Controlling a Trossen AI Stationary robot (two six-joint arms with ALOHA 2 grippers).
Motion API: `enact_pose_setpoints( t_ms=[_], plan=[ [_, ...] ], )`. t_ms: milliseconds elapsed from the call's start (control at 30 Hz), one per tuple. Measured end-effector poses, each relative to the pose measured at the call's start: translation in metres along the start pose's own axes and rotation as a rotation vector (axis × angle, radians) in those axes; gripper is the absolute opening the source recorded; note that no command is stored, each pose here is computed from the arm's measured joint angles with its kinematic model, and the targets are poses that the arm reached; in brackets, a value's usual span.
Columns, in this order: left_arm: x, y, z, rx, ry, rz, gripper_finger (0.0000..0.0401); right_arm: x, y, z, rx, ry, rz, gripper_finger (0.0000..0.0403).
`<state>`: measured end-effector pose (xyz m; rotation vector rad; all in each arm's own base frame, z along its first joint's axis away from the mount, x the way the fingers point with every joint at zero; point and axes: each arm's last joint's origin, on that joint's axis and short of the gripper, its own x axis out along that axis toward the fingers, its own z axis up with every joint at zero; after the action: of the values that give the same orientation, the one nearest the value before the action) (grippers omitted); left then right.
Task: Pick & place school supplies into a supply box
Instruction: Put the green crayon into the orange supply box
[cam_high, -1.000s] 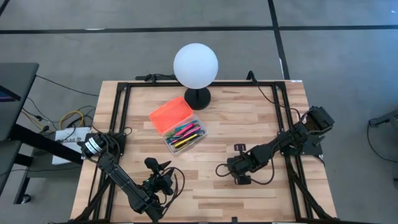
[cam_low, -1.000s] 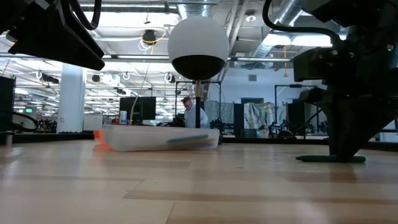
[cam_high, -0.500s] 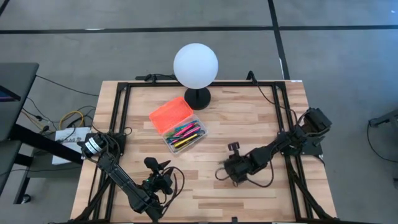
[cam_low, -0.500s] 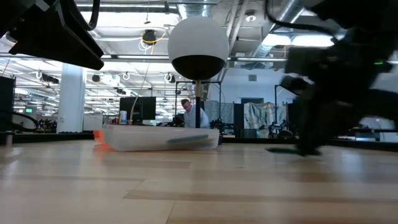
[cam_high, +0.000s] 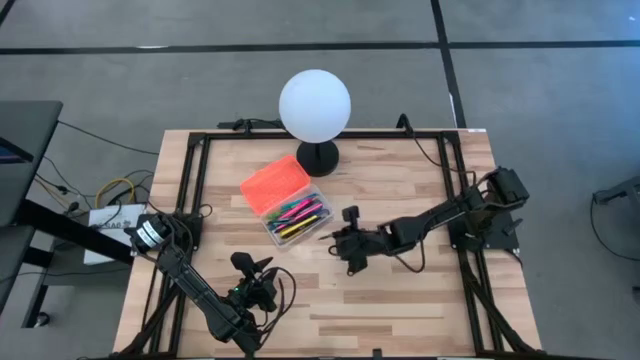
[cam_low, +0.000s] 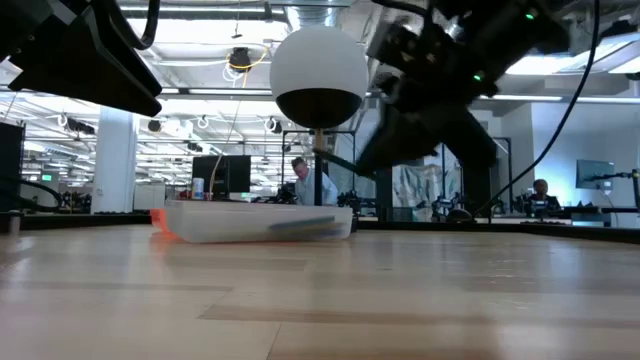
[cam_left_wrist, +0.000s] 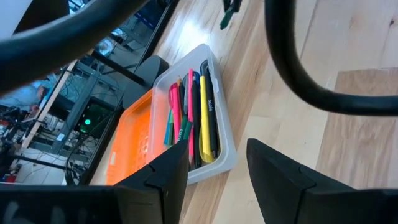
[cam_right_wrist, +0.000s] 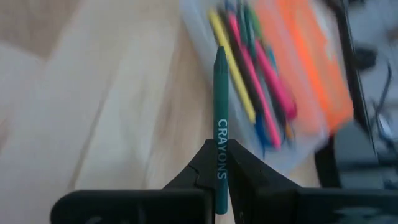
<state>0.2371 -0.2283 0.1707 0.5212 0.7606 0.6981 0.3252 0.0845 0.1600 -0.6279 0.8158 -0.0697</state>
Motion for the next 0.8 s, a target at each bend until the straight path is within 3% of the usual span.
enact_pose_setpoints(
  t_ms=[167, 333, 433, 800],
  plan=[
    [0.000, 0.000, 0.000, 0.003, -0.001, 0.001, 0.0158, 0.011, -0.027, 0.008, -0.044, -0.189, 0.073, 0.0009],
    [0.000, 0.000, 0.000, 0.003, -0.001, 0.002, 0.0158, 0.019, -0.051, 0.006, 0.007, -0.224, 0.006, 0.0010],
    [0.000, 0.000, 0.000, 0.003, -0.004, 0.003, 0.0158, 0.024, -0.063, 0.003, 0.035, -0.267, 0.035, 0.0010],
    [0.000, 0.000, 0.000, 0.004, -0.009, 0.005, 0.0158, 0.066, -0.066, -0.001, 0.091, -0.263, 0.101, 0.0010]
  ],
)
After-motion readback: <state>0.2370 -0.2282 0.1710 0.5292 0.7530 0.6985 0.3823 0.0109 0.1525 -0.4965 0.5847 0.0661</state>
